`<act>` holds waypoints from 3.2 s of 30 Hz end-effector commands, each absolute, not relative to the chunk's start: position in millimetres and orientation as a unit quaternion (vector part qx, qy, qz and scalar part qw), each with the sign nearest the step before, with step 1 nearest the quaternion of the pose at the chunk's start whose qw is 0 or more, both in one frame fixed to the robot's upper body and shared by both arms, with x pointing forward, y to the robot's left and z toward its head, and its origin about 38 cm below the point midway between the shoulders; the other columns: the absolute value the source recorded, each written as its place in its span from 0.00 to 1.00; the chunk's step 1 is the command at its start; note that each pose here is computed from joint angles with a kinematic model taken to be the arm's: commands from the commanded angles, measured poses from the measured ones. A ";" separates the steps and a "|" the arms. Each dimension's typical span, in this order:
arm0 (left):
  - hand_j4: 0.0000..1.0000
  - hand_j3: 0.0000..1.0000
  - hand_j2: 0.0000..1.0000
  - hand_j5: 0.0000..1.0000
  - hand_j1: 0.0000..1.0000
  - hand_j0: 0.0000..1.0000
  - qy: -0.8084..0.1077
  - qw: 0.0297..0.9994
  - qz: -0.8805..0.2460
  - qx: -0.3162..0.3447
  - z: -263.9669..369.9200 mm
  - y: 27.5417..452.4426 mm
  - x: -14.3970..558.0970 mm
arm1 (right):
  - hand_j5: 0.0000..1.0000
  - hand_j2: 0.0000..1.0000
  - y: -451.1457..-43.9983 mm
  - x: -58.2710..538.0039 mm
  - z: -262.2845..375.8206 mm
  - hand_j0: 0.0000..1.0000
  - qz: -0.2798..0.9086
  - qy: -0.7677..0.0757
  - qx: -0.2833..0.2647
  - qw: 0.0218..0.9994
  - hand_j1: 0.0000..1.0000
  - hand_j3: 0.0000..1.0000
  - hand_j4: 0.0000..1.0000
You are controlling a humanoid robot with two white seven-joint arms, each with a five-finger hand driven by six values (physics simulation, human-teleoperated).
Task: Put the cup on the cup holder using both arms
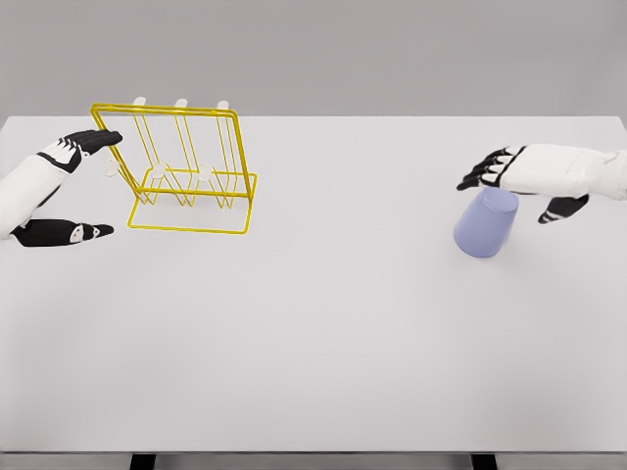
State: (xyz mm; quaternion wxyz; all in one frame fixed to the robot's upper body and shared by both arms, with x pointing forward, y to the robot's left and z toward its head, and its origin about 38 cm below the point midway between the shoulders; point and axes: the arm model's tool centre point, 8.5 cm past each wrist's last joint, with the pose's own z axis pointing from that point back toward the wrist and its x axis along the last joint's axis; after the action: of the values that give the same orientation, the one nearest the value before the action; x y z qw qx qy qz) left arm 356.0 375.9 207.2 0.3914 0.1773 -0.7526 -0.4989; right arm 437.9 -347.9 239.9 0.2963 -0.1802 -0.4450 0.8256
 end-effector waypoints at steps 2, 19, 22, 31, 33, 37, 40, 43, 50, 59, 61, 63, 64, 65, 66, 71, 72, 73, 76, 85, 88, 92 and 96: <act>1.00 1.00 1.00 1.00 1.00 1.00 -0.754 0.392 -0.497 0.177 207.8 376.3 356.1 | 1.00 1.00 -344.5 437.4 230.1 1.00 0.829 -0.440 -0.169 0.300 1.00 1.00 1.00; 1.00 1.00 1.00 1.00 1.00 1.00 -0.754 0.392 -0.497 0.177 207.8 376.3 356.1 | 0.93 0.93 -342.8 440.5 220.8 0.93 0.830 -0.436 -0.161 0.307 0.93 0.93 0.93; 1.00 1.00 1.00 1.00 1.00 1.00 -0.754 0.392 -0.497 0.177 207.8 376.3 356.1 | 0.92 0.92 -338.3 441.5 220.7 0.92 0.830 -0.440 -0.159 0.303 0.92 0.92 0.92; 1.00 1.00 1.00 1.00 1.00 1.00 -0.754 0.392 -0.497 0.177 207.8 376.3 356.1 | 0.75 0.75 -334.9 441.7 219.8 0.75 0.833 -0.438 -0.156 0.299 0.75 0.75 0.75; 1.00 1.00 1.00 1.00 1.00 1.00 -0.754 0.392 -0.497 0.177 207.8 376.3 356.1 | 0.61 0.61 -334.6 441.4 218.9 0.61 0.834 -0.438 -0.154 0.300 0.61 0.61 0.61; 1.00 1.00 1.00 1.00 1.00 1.00 -0.754 0.392 -0.497 0.177 207.8 376.3 356.1 | 0.49 0.49 -333.8 441.5 218.8 0.49 0.833 -0.439 -0.153 0.299 0.49 0.49 0.49; 1.00 1.00 1.00 1.00 1.00 1.00 -0.753 0.392 -0.498 0.177 207.7 376.2 356.1 | 0.43 0.43 -333.5 443.7 224.8 0.43 0.830 -0.445 -0.157 0.299 0.43 0.43 0.43; 1.00 1.00 1.00 1.00 1.00 1.00 -0.754 0.392 -0.497 0.177 207.8 376.3 356.1 | 0.42 0.42 -330.5 447.1 233.7 0.42 0.826 -0.453 -0.163 0.293 0.42 0.42 0.42; 1.00 1.00 1.00 1.00 1.00 1.00 -0.754 0.392 -0.497 0.177 207.8 376.3 356.1 | 0.39 0.39 -307.7 454.4 244.4 0.39 0.822 -0.474 -0.162 0.270 0.39 0.39 0.39; 1.00 1.00 1.00 1.00 1.00 1.00 -0.754 0.392 -0.496 0.176 207.5 376.0 356.1 | 0.40 0.40 -239.7 448.2 255.3 0.40 0.818 -0.523 -0.132 0.199 0.40 0.40 0.40; 1.00 1.00 1.00 1.00 1.00 1.00 -0.754 0.392 -0.496 0.176 207.5 376.0 356.1 | 0.41 0.41 -222.7 438.9 261.7 0.41 0.819 -0.533 -0.125 0.171 0.41 0.41 0.41; 1.00 1.00 1.00 1.00 1.00 1.00 -0.754 0.392 -0.497 0.176 207.9 375.6 356.0 | 0.42 0.42 -202.0 422.8 271.2 0.42 0.820 -0.546 -0.114 0.131 0.42 0.42 0.42; 1.00 1.00 1.00 1.00 1.00 1.00 -0.754 0.392 -0.496 0.176 207.5 376.0 356.1 | 0.42 0.42 -194.4 416.0 274.6 0.42 0.820 -0.550 -0.110 0.115 0.42 0.42 0.42; 1.00 1.00 1.00 1.00 1.00 1.00 -0.754 0.392 -0.496 0.176 207.5 376.0 356.1 | 0.42 0.42 -191.0 412.7 276.2 0.42 0.820 -0.552 -0.108 0.108 0.42 0.42 0.42; 1.00 1.00 1.00 1.00 1.00 1.00 -0.754 0.392 -0.496 0.176 207.5 376.0 356.1 | 0.42 0.42 -181.2 406.8 274.1 0.42 0.821 -0.554 -0.098 0.095 0.42 0.42 0.42; 1.00 1.00 1.00 1.00 1.00 1.00 -0.754 0.392 -0.497 0.176 207.9 375.6 356.0 | 0.43 0.43 -140.2 392.3 271.1 0.43 0.821 -0.565 -0.065 0.050 0.43 0.43 0.43; 1.00 1.00 1.00 1.00 1.00 1.00 -0.754 0.392 -0.497 0.176 207.9 375.6 356.0 | 0.43 0.43 -131.8 390.2 269.5 0.43 0.823 -0.564 -0.057 0.041 0.43 0.43 0.43; 1.00 1.00 1.00 1.00 1.00 1.00 -0.754 0.392 -0.497 0.176 207.9 375.6 356.0 | 0.43 0.43 -127.4 388.7 267.6 0.43 0.825 -0.561 -0.052 0.037 0.43 0.43 0.43; 1.00 1.00 1.00 1.00 1.00 1.00 -0.754 0.392 -0.497 0.176 207.9 375.6 356.0 | 0.43 0.43 -108.6 382.1 259.8 0.43 0.831 -0.555 -0.031 0.019 0.43 0.43 0.43; 1.00 1.00 1.00 1.00 1.00 1.00 -0.754 0.392 -0.497 0.176 207.9 375.6 356.0 | 0.43 0.43 -93.1 375.7 251.6 0.43 0.836 -0.549 -0.013 0.005 0.43 0.43 0.43; 1.00 1.00 1.00 1.00 1.00 1.00 -0.755 0.391 -0.497 0.176 208.2 375.2 355.9 | 0.44 0.44 -83.5 374.5 252.6 0.44 0.835 -0.550 -0.009 -0.004 0.44 0.44 0.44; 1.00 1.00 1.00 1.00 1.00 1.00 -0.755 0.391 -0.497 0.175 208.0 374.9 355.5 | 0.48 0.48 -81.9 375.6 251.3 0.48 0.835 -0.549 -0.009 -0.004 0.48 0.48 0.48; 1.00 1.00 1.00 1.00 1.00 1.00 -0.755 0.391 -0.496 0.175 207.8 374.6 355.5 | 0.56 0.56 -82.4 376.5 251.2 0.56 0.837 -0.548 -0.012 -0.004 0.56 0.56 0.56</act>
State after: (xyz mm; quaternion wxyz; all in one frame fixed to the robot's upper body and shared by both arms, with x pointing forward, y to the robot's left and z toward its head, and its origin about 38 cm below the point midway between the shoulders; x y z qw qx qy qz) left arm 355.5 374.4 207.1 0.3902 0.1764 -0.7532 -0.4993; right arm 376.6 -82.3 253.2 -0.0079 -0.0143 -0.5469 0.8370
